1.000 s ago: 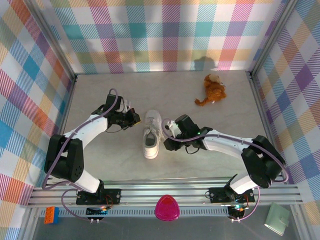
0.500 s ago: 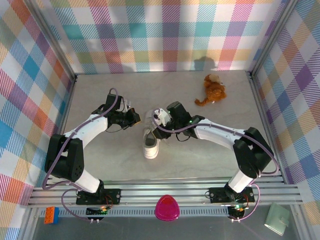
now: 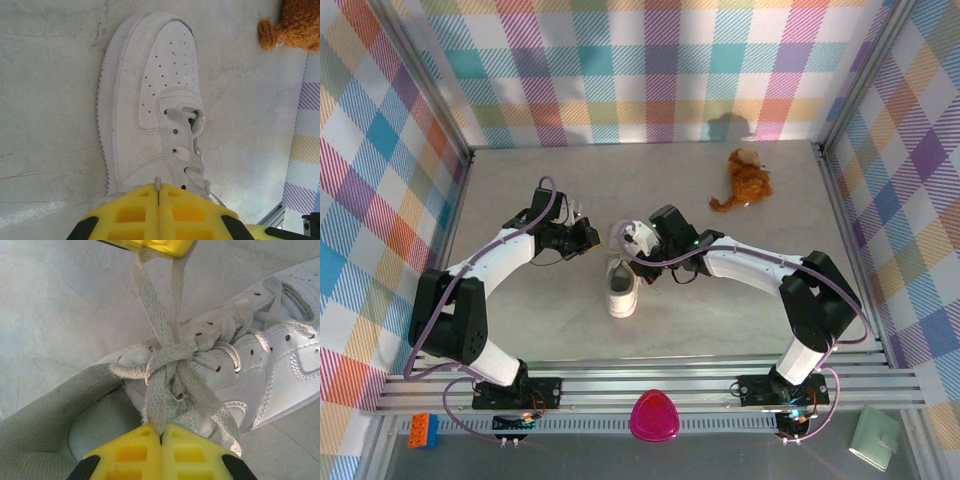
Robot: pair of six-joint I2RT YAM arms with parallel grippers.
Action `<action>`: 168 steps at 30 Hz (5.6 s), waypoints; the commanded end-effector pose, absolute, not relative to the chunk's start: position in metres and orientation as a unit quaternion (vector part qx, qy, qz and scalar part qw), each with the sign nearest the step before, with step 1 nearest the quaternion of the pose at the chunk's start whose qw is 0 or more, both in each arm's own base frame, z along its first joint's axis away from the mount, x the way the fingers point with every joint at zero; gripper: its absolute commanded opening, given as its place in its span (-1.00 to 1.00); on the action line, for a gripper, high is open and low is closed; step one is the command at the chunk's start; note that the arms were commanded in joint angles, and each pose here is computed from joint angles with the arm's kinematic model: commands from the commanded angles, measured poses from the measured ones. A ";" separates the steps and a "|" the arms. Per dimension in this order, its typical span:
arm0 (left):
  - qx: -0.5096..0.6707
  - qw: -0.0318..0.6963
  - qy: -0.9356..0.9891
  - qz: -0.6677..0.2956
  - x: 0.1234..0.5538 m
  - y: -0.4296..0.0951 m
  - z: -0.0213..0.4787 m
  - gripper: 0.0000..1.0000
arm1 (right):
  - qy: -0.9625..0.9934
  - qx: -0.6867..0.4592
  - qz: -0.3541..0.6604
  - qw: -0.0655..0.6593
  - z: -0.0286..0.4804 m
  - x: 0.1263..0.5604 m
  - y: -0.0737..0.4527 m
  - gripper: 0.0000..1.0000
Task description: Tie the shoes
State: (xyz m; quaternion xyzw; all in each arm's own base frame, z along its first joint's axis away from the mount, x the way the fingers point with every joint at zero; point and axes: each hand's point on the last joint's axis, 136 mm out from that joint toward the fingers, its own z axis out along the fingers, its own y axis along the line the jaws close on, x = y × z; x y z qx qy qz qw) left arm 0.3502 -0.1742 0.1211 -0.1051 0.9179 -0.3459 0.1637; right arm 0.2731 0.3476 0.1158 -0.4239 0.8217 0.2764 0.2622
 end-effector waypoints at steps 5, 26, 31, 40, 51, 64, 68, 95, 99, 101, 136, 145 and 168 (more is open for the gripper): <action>-0.095 0.216 0.915 -0.328 0.355 -0.158 0.149 -1.00 | 0.821 -0.454 0.220 0.266 0.126 0.273 0.329 -1.00; -0.118 0.241 0.913 -0.308 0.343 -0.127 0.139 -1.00 | 0.836 -0.475 0.151 0.229 0.112 0.281 0.310 -1.00; -0.125 0.238 0.906 -0.327 0.344 -0.125 0.131 -1.00 | 0.849 -0.458 0.127 0.230 0.108 0.290 0.301 -0.85; -0.130 0.232 0.901 -0.344 0.346 -0.131 0.125 -1.00 | 0.857 -0.435 0.145 0.237 0.090 0.295 0.305 -0.30; -0.129 0.229 0.901 -0.344 0.344 -0.131 0.125 -1.00 | 0.849 -0.434 0.186 0.236 0.075 0.276 0.304 -0.20; -0.131 0.229 0.902 -0.341 0.345 -0.130 0.125 -1.00 | 0.836 -0.464 0.211 0.206 0.054 0.249 0.306 -0.15; -0.133 0.227 0.903 -0.340 0.345 -0.129 0.125 -1.00 | 0.827 -0.479 0.213 0.203 0.050 0.247 0.314 -0.12; -0.118 0.242 0.903 -0.335 0.344 -0.125 0.137 -1.00 | 0.822 -0.395 0.069 0.405 0.087 0.304 0.283 -1.00; -0.113 0.247 0.903 -0.333 0.345 -0.124 0.140 -1.00 | 0.820 -0.404 0.065 0.401 0.097 0.301 0.281 -1.00; -0.110 0.251 0.904 -0.329 0.345 -0.123 0.141 -1.00 | 0.821 -0.407 0.062 0.396 0.098 0.300 0.279 -1.00; -0.169 0.223 0.919 -0.277 0.319 -0.083 0.077 -1.00 | 0.888 -0.390 0.058 0.236 0.076 0.300 0.215 -1.00; -0.184 0.210 0.915 -0.292 0.314 -0.082 0.064 -1.00 | 0.894 -0.388 0.082 0.208 0.071 0.297 0.219 -1.00; -0.148 0.288 0.911 -0.257 0.331 -0.066 0.149 -0.08 | 0.888 -0.301 0.131 0.322 0.161 0.306 0.201 0.12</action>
